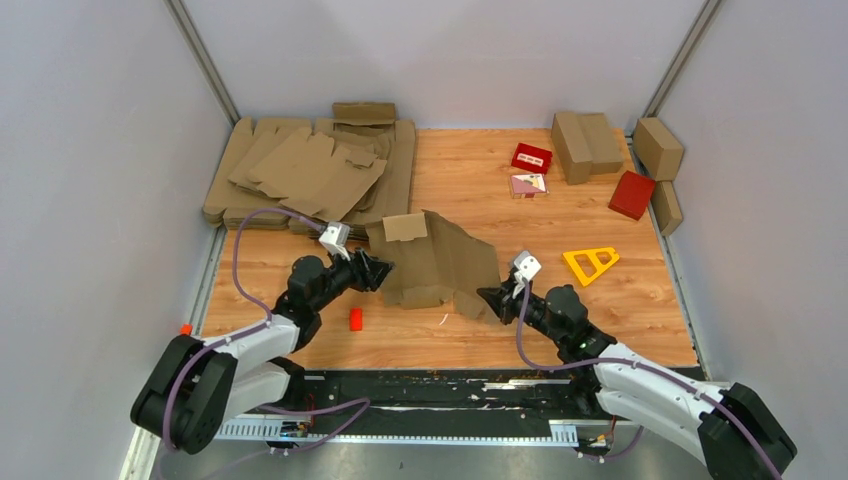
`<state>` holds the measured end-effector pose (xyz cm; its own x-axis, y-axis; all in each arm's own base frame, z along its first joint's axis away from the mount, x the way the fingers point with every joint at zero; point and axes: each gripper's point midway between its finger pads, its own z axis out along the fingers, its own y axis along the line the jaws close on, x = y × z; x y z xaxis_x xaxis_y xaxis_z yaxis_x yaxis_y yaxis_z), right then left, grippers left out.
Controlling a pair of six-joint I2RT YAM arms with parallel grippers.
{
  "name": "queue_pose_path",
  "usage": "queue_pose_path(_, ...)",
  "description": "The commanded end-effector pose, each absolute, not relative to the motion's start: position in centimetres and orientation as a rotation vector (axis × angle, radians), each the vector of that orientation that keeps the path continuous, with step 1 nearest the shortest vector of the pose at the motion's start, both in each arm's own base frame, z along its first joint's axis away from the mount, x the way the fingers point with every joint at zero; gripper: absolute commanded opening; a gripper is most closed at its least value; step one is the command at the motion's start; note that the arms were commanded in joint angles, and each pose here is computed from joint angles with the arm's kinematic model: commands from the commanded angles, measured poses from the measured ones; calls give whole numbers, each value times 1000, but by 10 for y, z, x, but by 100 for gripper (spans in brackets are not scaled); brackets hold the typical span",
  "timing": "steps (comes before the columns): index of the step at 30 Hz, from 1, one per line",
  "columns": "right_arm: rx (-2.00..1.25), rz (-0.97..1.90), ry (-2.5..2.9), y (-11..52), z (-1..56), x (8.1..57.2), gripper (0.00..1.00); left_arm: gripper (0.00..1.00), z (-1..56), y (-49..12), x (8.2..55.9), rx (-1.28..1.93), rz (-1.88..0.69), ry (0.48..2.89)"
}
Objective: Fold the paper box
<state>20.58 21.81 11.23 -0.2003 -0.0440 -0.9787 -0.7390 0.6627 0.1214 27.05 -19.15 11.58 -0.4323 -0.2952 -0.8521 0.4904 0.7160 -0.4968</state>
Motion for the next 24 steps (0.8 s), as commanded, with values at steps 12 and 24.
queue_pose_path(12, -629, 707, 1623, 220, 130, 210, 0, 70, 126, -180, 278, 178, -703, 1821)
queue_pose_path(24, -641, 712, 1623, 221, 130, 208, 0, 80, 121, -171, 284, 135, -721, 1833)
